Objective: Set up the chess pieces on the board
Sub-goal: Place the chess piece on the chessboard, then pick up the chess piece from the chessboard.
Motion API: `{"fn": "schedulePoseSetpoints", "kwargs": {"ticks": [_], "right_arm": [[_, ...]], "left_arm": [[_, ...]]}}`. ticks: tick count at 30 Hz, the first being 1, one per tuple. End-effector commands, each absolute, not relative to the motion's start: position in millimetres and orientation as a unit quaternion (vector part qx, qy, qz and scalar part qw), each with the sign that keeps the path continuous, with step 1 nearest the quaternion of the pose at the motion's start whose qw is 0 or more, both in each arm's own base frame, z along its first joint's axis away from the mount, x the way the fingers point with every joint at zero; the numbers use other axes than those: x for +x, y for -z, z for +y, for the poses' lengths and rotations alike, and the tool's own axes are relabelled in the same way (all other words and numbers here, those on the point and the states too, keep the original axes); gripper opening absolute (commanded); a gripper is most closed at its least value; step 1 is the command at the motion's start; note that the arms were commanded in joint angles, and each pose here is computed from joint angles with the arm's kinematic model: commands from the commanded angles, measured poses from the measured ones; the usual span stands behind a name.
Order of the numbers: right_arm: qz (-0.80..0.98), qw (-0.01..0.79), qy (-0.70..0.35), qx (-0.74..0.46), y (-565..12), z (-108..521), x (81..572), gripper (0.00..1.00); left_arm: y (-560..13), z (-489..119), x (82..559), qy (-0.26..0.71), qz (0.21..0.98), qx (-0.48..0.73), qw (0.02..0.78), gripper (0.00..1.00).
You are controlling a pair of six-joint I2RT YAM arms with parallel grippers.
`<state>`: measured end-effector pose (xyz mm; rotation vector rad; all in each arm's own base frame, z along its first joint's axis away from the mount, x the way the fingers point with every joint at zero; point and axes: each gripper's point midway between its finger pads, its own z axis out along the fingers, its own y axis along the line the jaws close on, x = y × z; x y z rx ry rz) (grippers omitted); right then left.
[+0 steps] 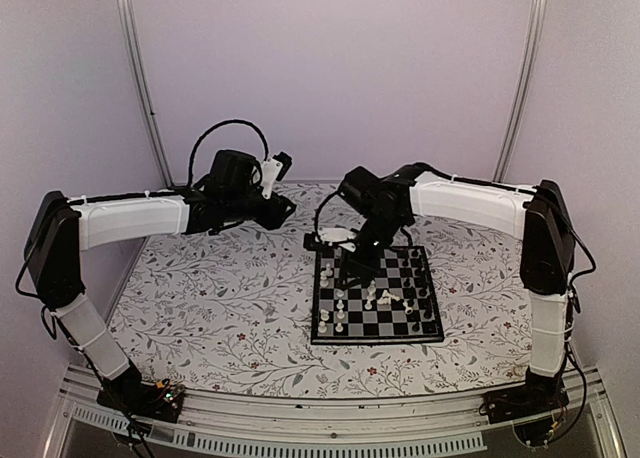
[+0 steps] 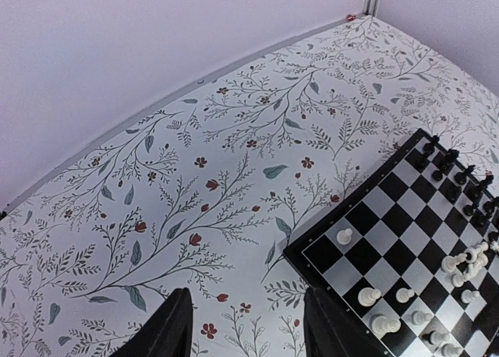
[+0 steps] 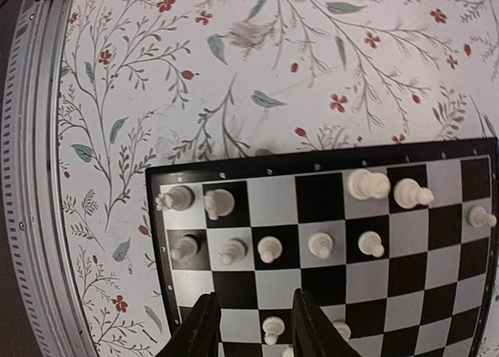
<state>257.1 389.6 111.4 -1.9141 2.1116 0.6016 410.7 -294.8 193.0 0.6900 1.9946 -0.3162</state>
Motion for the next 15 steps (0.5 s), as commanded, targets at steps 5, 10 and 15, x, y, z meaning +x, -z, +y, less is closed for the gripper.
{"fn": "schedulePoseSetpoints", "kwargs": {"ticks": [5, 10, 15], "right_arm": [[0.807, 0.124, -0.150, -0.558, -91, 322, 328, 0.35], [0.815, 0.110, -0.151, -0.549, -77, 314, 331, 0.36], [0.811, 0.104, -0.171, -0.549, -76, 318, 325, 0.38]], "left_arm": [[-200, -295, 412, 0.133, 0.815, 0.288, 0.485, 0.50], [-197, -296, 413, 0.132, 0.816, 0.289, 0.484, 0.50], [-196, -296, 412, 0.132, 0.816, 0.290, 0.482, 0.50]]}}
